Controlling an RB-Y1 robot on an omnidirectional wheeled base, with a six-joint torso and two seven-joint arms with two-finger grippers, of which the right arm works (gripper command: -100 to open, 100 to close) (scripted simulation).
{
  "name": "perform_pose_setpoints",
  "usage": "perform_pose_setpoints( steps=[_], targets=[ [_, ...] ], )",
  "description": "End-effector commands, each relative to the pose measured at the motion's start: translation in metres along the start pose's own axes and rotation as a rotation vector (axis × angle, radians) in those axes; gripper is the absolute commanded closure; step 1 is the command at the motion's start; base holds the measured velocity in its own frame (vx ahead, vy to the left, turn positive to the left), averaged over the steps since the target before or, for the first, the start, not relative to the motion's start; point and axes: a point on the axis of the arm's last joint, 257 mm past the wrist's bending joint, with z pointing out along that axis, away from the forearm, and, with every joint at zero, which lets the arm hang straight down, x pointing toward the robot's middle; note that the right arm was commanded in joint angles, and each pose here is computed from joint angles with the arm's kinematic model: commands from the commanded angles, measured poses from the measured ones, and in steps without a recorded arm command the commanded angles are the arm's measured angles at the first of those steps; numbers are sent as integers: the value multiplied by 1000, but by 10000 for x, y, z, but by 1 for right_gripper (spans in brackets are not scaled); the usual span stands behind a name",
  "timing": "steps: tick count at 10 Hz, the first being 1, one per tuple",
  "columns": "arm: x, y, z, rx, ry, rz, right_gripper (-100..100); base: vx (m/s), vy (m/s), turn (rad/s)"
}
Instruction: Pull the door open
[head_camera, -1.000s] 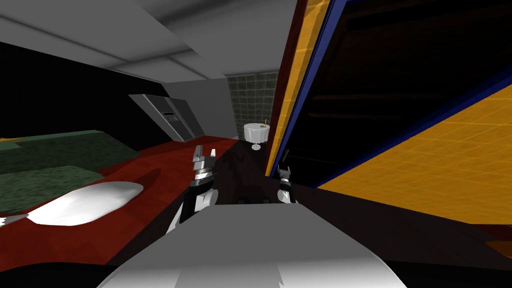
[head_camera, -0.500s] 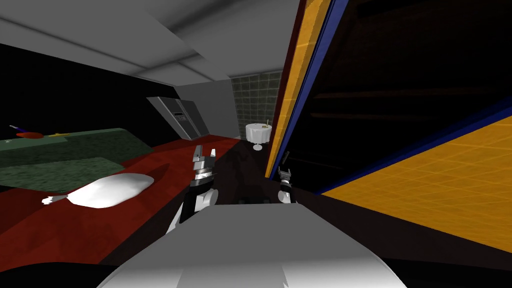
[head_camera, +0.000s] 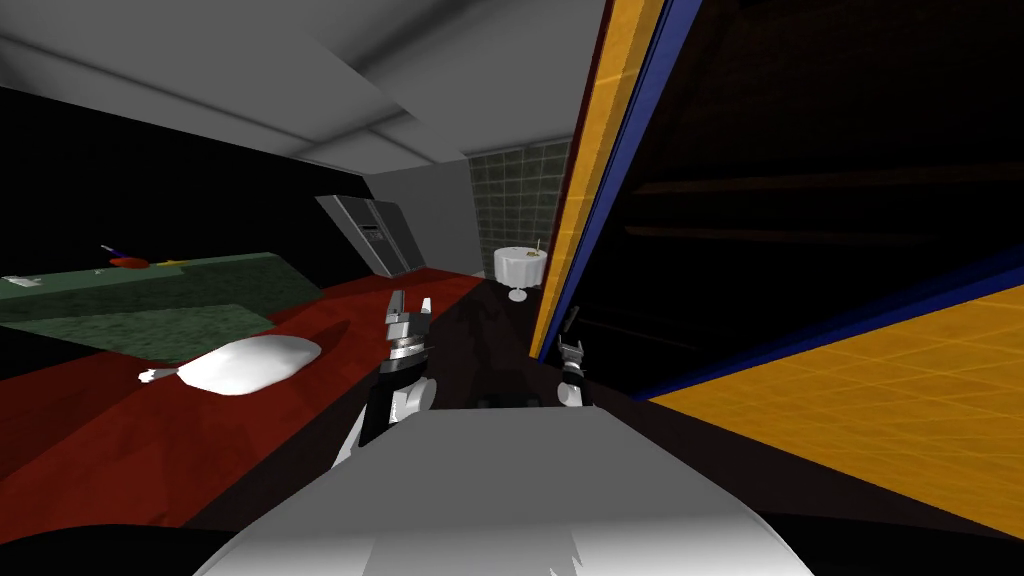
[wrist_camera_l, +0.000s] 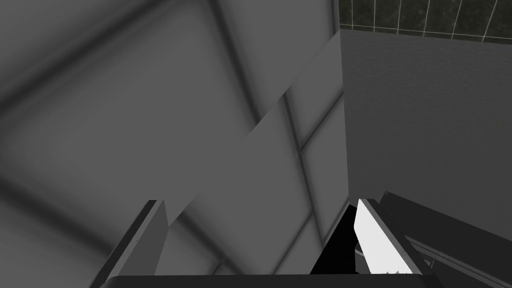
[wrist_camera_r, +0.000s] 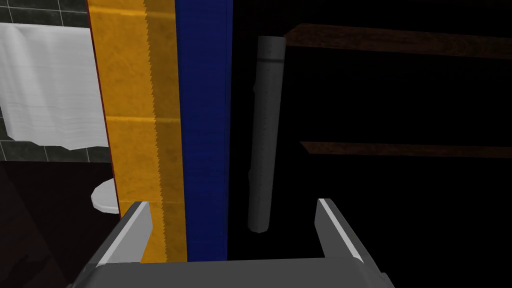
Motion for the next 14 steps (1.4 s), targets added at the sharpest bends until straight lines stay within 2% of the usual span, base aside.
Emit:
perform_pose_setpoints(
  steps=[1,3,4,5,6,8,10,12,14],
  targets=[
    [-75,53,-16,-11,-15,13,-100,20,-97,107],
    [-207,166,-33,-33,-41,33,-100,10,-128,187],
    [-182,141,-36,-25,-33,25,-100,5,-71,38],
    [-229,366,-63,-44,-39,25,-100,123,-23,56],
    [-229,366,-63,-44,-39,25,-100,151,-26,44],
    [-260,575,-88,-60,-43,22,-100,142,-24,40],
    [-285,872,-122,-82,-46,19,-100,163,-38,75],
    [-287,941,-129,-87,-46,19,-100,119,-21,39],
    [-280,1149,-143,-100,-43,21,-100,107,-14,73]
  ],
)
